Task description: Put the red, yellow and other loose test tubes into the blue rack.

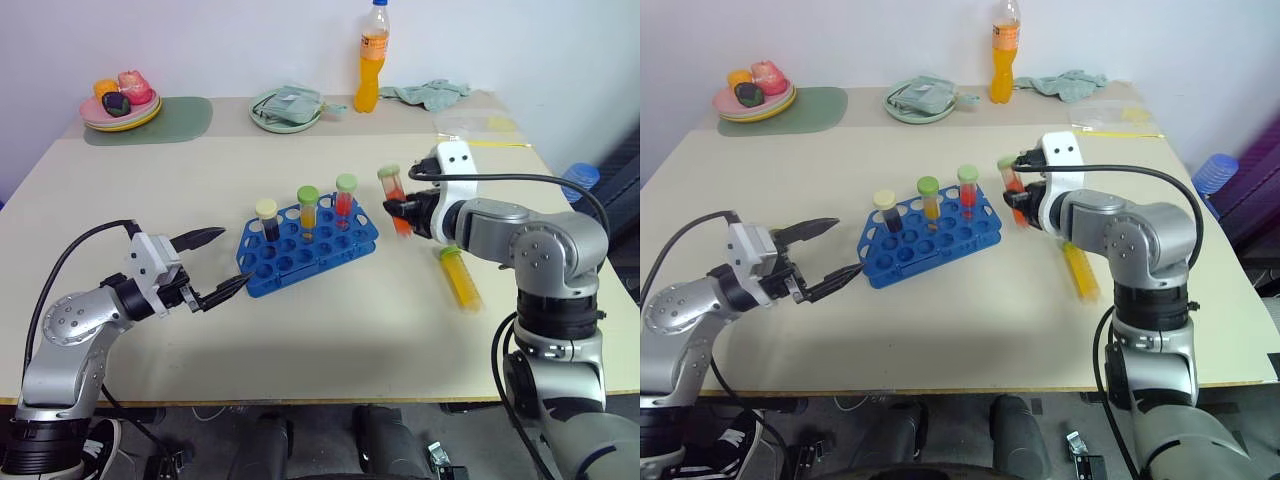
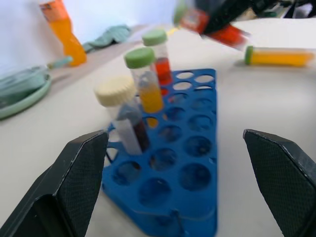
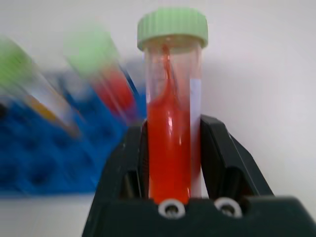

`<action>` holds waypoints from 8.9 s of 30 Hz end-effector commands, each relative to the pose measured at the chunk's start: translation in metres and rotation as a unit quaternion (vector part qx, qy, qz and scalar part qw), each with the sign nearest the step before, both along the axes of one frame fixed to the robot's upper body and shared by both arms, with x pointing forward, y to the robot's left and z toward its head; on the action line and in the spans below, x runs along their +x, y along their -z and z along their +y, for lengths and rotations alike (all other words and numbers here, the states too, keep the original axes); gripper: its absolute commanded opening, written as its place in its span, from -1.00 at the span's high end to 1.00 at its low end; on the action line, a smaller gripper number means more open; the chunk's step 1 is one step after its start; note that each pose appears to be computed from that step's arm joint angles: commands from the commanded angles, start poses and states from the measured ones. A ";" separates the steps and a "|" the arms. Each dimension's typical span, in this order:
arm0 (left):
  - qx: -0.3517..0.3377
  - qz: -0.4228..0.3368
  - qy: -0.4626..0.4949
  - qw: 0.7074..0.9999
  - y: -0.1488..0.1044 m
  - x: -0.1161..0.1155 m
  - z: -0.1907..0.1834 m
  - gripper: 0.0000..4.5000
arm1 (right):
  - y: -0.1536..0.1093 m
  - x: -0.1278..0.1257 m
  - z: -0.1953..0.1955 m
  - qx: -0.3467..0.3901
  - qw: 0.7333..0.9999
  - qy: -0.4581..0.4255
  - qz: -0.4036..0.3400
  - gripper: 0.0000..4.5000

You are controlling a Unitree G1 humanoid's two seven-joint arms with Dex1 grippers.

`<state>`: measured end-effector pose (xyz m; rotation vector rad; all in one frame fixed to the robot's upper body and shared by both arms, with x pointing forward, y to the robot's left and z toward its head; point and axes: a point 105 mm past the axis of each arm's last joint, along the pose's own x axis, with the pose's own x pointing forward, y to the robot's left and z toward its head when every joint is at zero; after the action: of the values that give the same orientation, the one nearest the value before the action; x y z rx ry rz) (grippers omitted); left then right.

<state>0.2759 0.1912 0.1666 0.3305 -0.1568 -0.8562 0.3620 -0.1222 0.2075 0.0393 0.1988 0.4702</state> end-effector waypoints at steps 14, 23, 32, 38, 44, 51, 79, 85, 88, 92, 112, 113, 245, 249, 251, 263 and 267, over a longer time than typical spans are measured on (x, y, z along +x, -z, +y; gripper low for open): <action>-0.008 -0.015 -0.018 1.000 -0.014 0.006 0.011 -1.00 | 0.021 -0.018 0.045 0.062 0.948 -0.098 -0.298 0.44; -0.004 -0.015 -0.024 1.000 -0.016 0.005 0.015 -1.00 | 0.048 -0.003 0.056 0.069 0.945 -0.066 -0.311 0.44; -0.001 -0.015 -0.026 1.000 -0.016 0.001 0.015 -1.00 | 0.060 0.011 0.051 0.058 0.949 -0.037 -0.307 0.44; 0.002 -0.015 -0.026 1.000 -0.018 0.001 0.015 -1.00 | 0.065 0.013 0.051 0.063 0.950 -0.033 -0.303 0.44; 0.006 -0.015 -0.026 1.000 -0.020 0.001 0.016 -1.00 | 0.077 0.013 0.059 0.086 0.956 -0.024 -0.280 0.44; 0.007 -0.018 -0.028 0.999 -0.021 0.001 0.016 -1.00 | 0.077 0.009 0.058 0.084 0.953 -0.035 -0.288 -0.91; -0.009 -0.017 -0.016 1.000 -0.008 0.007 0.005 -1.00 | -0.005 -0.015 -0.073 -0.133 0.988 -0.057 0.048 -0.98; -0.016 -0.017 -0.006 1.000 -0.005 0.008 -0.001 -1.00 | 0.013 -0.044 -0.099 -0.235 0.943 -0.041 0.232 -0.98; -0.018 -0.018 -0.004 1.000 -0.004 0.008 -0.005 -1.00 | 0.018 -0.030 -0.134 -0.229 0.931 0.072 0.277 -0.98; -0.020 -0.019 -0.002 1.000 -0.004 0.006 -0.008 -1.00 | 0.023 -0.022 -0.116 -0.175 0.934 0.057 0.305 -0.98; 0.025 0.073 0.125 0.989 -0.010 -0.046 -0.012 -1.00 | 0.069 -0.036 -0.098 -0.183 0.916 0.069 0.351 -0.98; 0.029 0.070 0.128 0.989 -0.011 -0.046 -0.012 -1.00 | 0.070 -0.035 -0.097 -0.181 0.915 0.072 0.352 -0.98; 0.011 0.099 -0.388 0.916 -0.033 0.026 0.148 -1.00 | -0.010 -0.095 0.022 -0.029 0.882 -0.415 -0.221 -0.97; 0.008 0.165 -0.445 0.880 -0.037 0.039 0.158 -1.00 | -0.021 -0.092 0.031 -0.023 0.870 -0.439 -0.222 -0.97; 0.049 0.217 -0.464 0.857 -0.029 0.039 0.158 -1.00 | -0.019 -0.089 0.033 -0.028 0.867 -0.444 -0.223 -0.97; -0.009 0.428 -0.470 0.772 0.005 0.036 0.155 -1.00 | -0.011 -0.086 0.044 -0.025 0.863 -0.450 -0.229 -0.97; -0.087 0.451 -0.467 0.755 0.009 0.050 0.156 -1.00 | -0.010 -0.087 0.045 -0.024 0.865 -0.447 -0.228 -0.97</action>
<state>0.3222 0.3397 0.1478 -0.1806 0.8358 0.0511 0.2805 -0.0802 0.2088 -0.2085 -0.2135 1.3769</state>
